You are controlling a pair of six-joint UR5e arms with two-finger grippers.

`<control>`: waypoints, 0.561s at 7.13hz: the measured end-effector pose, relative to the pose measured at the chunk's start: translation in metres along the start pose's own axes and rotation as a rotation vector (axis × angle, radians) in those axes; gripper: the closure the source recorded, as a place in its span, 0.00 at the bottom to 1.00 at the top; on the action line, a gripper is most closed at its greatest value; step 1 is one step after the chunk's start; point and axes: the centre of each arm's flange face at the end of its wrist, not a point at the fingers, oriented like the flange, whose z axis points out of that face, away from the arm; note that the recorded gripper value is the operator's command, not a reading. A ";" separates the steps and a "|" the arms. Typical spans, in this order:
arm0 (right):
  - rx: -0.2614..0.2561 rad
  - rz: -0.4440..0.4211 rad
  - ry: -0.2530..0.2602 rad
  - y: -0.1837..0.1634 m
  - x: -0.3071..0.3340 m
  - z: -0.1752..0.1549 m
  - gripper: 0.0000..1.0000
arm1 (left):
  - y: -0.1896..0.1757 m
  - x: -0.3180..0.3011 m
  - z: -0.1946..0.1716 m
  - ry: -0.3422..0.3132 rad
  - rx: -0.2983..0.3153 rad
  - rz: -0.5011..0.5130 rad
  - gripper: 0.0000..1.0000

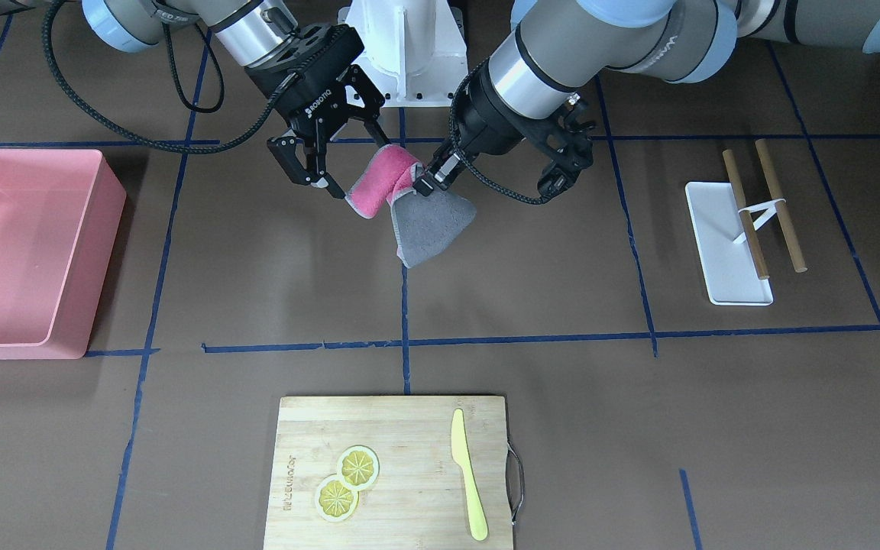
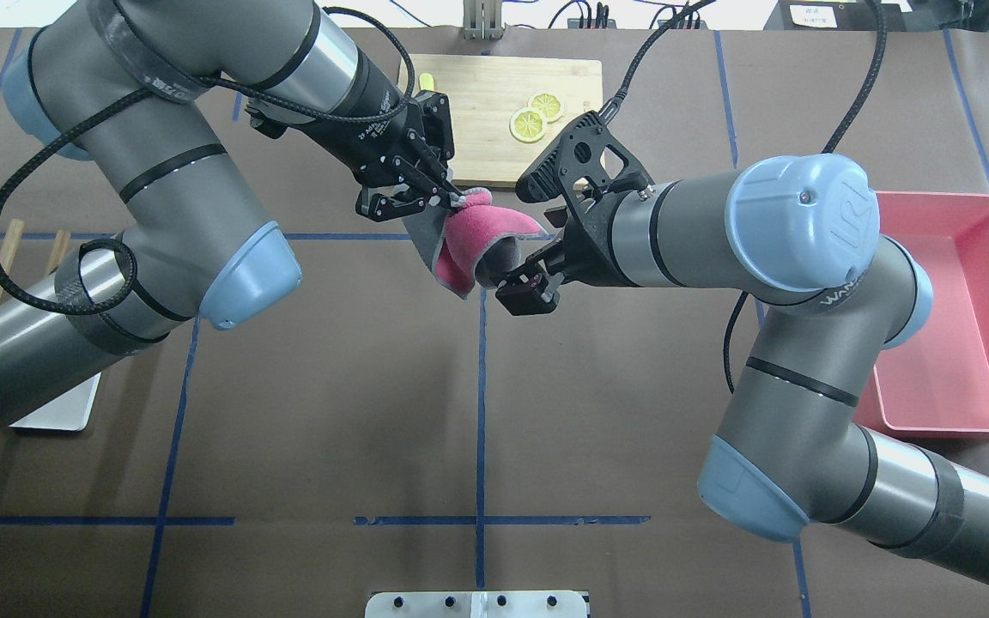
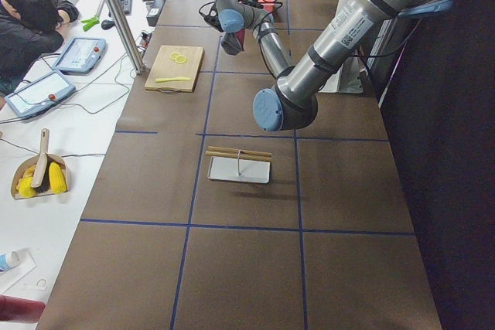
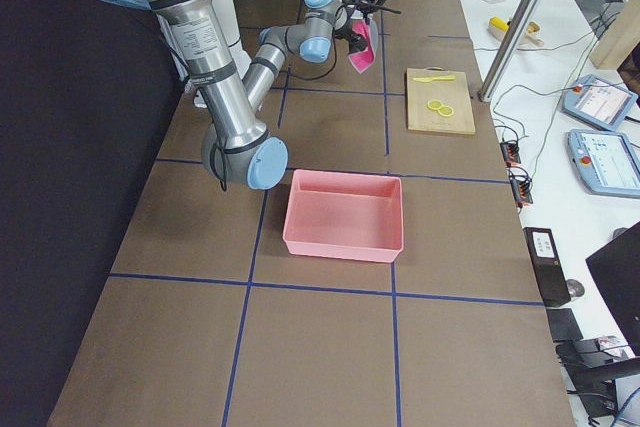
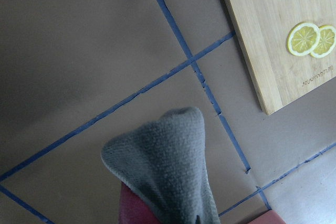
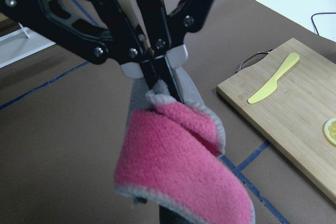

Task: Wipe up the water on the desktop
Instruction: 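Hold the cloth with the left gripper while the right gripper reaches and grasps it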

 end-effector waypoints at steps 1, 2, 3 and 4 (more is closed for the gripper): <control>0.000 -0.001 0.000 0.000 0.000 0.000 0.01 | 0.005 -0.002 0.001 0.006 -0.015 -0.003 0.99; 0.000 -0.001 -0.001 0.000 0.000 0.000 0.01 | 0.010 -0.003 0.001 0.020 -0.033 -0.007 0.99; -0.001 -0.002 -0.001 0.000 -0.001 0.000 0.01 | 0.013 -0.003 0.000 0.029 -0.045 -0.010 0.99; -0.002 -0.003 -0.002 0.001 -0.001 0.001 0.06 | 0.014 -0.002 0.000 0.032 -0.049 -0.012 0.98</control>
